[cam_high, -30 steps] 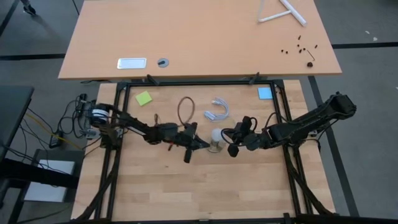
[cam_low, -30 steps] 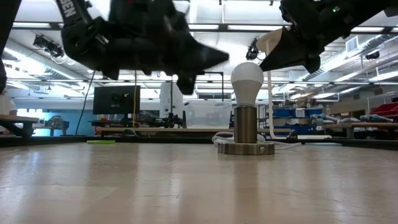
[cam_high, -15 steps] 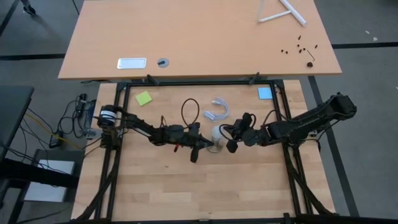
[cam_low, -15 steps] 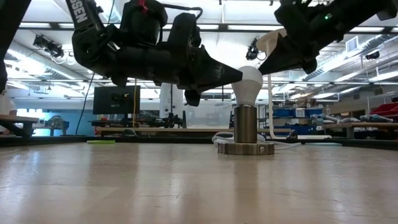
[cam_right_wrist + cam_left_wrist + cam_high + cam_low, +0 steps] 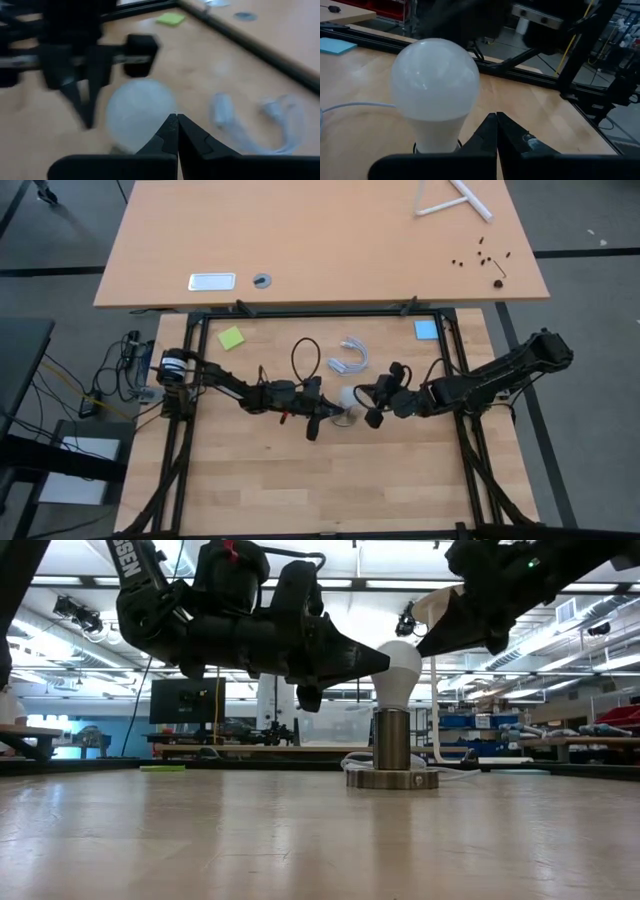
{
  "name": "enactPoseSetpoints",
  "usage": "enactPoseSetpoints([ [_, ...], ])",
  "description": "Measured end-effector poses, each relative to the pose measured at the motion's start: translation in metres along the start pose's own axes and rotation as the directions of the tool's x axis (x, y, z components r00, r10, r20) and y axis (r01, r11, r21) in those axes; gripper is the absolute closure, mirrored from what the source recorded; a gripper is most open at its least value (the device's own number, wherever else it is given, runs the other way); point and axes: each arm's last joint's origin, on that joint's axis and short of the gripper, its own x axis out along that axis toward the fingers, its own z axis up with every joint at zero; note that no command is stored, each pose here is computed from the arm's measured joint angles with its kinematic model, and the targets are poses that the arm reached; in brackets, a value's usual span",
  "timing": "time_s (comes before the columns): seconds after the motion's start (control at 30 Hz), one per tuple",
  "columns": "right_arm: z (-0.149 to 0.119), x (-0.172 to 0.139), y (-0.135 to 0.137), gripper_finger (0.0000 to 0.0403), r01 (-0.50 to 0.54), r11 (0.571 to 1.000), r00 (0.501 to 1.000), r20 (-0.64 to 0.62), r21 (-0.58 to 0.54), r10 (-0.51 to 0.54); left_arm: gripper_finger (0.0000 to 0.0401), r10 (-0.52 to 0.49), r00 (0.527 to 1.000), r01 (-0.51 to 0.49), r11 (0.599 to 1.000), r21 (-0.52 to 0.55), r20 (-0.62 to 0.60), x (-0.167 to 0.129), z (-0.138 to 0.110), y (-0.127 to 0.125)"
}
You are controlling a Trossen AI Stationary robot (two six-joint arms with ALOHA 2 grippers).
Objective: Screw lightbulb
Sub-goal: Insert the lightbulb into the lamp
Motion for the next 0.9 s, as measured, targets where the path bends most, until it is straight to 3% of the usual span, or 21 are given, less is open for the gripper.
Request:
enactPoseSetpoints([
  [0.17, 0.002, 0.009, -0.013, 0.0394, 0.07, 0.998, 0.997, -0.018, 0.002, -0.07, 0.0396, 0.001, 1.0, -0.001, 1.0, -0.01, 0.0, 0.0, 0.0, 0.0],
  [0.5, -0.001, 0.02, -0.015, 0.0394, -0.051, 0.999, 0.992, -0.114, 0.014, 0.053, 0.0396, 0.001, 1.0, -0.001, 0.999, -0.033, -0.003, 0.0, 0.0, 0.0],
  [0.7, -0.005, 0.013, -0.017, 0.0394, 0.049, 0.996, 0.993, -0.114, 0.071, -0.041, 0.0396, 0.006, 1.0, -0.007, 1.0, -0.03, -0.02, 0.0, -0.002, 0.001],
  [0.9, -0.015, 0.007, -0.011, 0.0394, 0.043, 0.984, 0.984, -0.177, 0.171, -0.012, 0.0396, 0.008, 1.0, -0.008, 1.0, -0.029, -0.011, 0.0, -0.001, 0.001],
])
